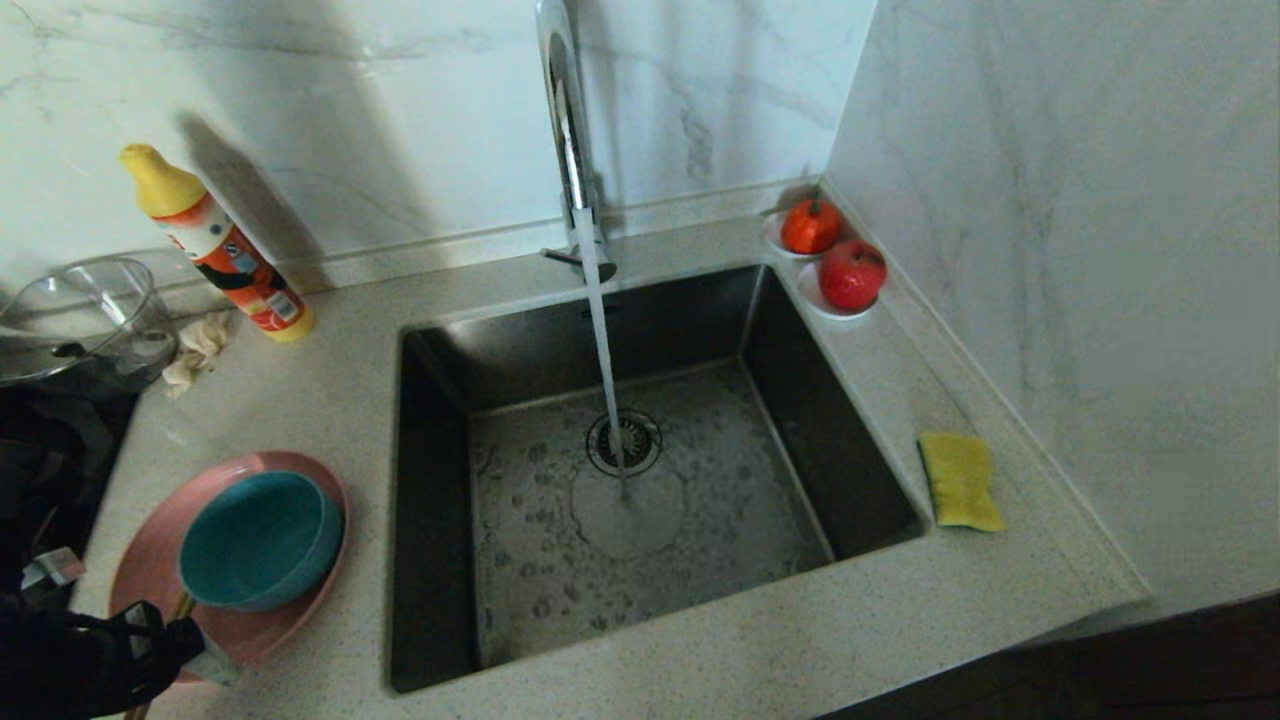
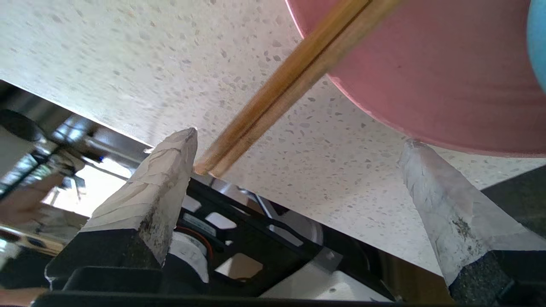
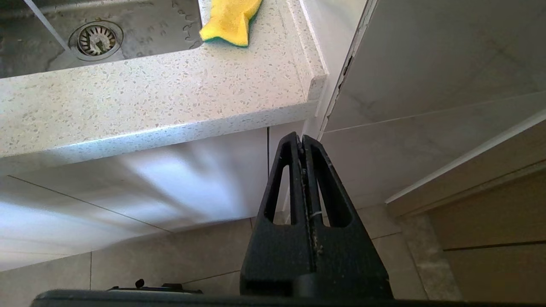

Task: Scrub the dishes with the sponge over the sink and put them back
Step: Rinse the chopsticks

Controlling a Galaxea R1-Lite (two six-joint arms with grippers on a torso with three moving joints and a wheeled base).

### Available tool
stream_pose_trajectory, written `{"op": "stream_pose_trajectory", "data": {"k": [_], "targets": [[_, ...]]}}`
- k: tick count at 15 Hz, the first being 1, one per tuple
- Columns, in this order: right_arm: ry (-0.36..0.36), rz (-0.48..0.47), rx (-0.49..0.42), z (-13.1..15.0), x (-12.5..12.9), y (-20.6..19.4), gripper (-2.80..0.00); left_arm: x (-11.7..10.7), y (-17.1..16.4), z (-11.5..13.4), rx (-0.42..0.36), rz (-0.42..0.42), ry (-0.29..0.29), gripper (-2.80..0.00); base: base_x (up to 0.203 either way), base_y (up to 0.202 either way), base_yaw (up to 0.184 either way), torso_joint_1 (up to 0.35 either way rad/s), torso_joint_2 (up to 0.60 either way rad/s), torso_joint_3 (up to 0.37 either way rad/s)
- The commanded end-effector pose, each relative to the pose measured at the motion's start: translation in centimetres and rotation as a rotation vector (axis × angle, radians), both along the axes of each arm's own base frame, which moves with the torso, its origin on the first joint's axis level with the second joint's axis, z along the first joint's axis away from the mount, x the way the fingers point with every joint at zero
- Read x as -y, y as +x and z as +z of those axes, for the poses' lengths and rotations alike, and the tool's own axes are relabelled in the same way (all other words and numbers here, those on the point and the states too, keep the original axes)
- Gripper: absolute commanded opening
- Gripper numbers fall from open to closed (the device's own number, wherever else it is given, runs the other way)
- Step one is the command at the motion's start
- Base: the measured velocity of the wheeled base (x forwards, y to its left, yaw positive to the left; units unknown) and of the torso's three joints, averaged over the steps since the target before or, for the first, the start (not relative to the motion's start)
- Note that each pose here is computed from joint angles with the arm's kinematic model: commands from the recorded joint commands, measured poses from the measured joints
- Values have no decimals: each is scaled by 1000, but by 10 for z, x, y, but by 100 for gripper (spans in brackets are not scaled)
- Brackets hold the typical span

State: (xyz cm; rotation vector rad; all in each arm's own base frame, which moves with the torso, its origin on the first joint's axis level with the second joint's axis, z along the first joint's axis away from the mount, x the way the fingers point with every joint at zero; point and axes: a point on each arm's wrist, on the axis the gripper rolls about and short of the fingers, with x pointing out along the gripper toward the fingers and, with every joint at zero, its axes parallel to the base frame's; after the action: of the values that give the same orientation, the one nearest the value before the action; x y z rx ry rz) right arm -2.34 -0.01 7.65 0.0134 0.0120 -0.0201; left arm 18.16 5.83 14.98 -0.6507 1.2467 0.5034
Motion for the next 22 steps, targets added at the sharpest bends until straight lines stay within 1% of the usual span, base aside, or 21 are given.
{"op": "stream_pose_trajectory", "data": {"k": [1, 4, 6, 9, 11, 13, 14, 15, 20, 21, 22], "targets": [[0, 0, 0, 0, 0, 0, -280, -1, -2, 1, -3, -8, 16, 0, 0, 0, 0, 0, 0, 0], [0, 0, 0, 0, 0, 0, -280, -11, -1, -2, -9, -46, 37, 0, 0, 0, 0, 0, 0, 0], [0, 0, 0, 0, 0, 0, -280, -20, 0, -3, -14, -95, 52, 0, 0, 0, 0, 0, 0, 0], [0, 0, 0, 0, 0, 0, -280, -24, 8, -6, 17, -137, 69, 0, 0, 0, 0, 0, 0, 0], [0, 0, 0, 0, 0, 0, -280, -24, 10, -5, 35, -174, 62, 0, 0, 0, 0, 0, 0, 0], [0, 0, 0, 0, 0, 0, -280, -23, 11, -4, 67, -228, 23, 0, 0, 0, 0, 0, 0, 0], [0, 0, 0, 0, 0, 0, -280, -23, 12, -3, 84, -241, 7, 0, 0, 0, 0, 0, 0, 0], [0, -1, 0, 0, 0, 0, -280, -23, 12, -2, 86, -244, 8, 0, 0, 0, 0, 0, 0, 0], [0, -1, 0, 0, 0, 0, -280, -24, 8, 3, 106, -276, 34, 0, 0, 0, 0, 0, 0, 0], [0, 0, 0, 0, 0, 0, -280, -28, 5, 4, 111, -287, 49, 0, 0, 0, 0, 0, 0, 0], [0, -1, 0, 0, 0, 0, -280, -33, 1, 7, 120, -321, 78, 0, 0, 0, 0, 0, 0, 0]]}}
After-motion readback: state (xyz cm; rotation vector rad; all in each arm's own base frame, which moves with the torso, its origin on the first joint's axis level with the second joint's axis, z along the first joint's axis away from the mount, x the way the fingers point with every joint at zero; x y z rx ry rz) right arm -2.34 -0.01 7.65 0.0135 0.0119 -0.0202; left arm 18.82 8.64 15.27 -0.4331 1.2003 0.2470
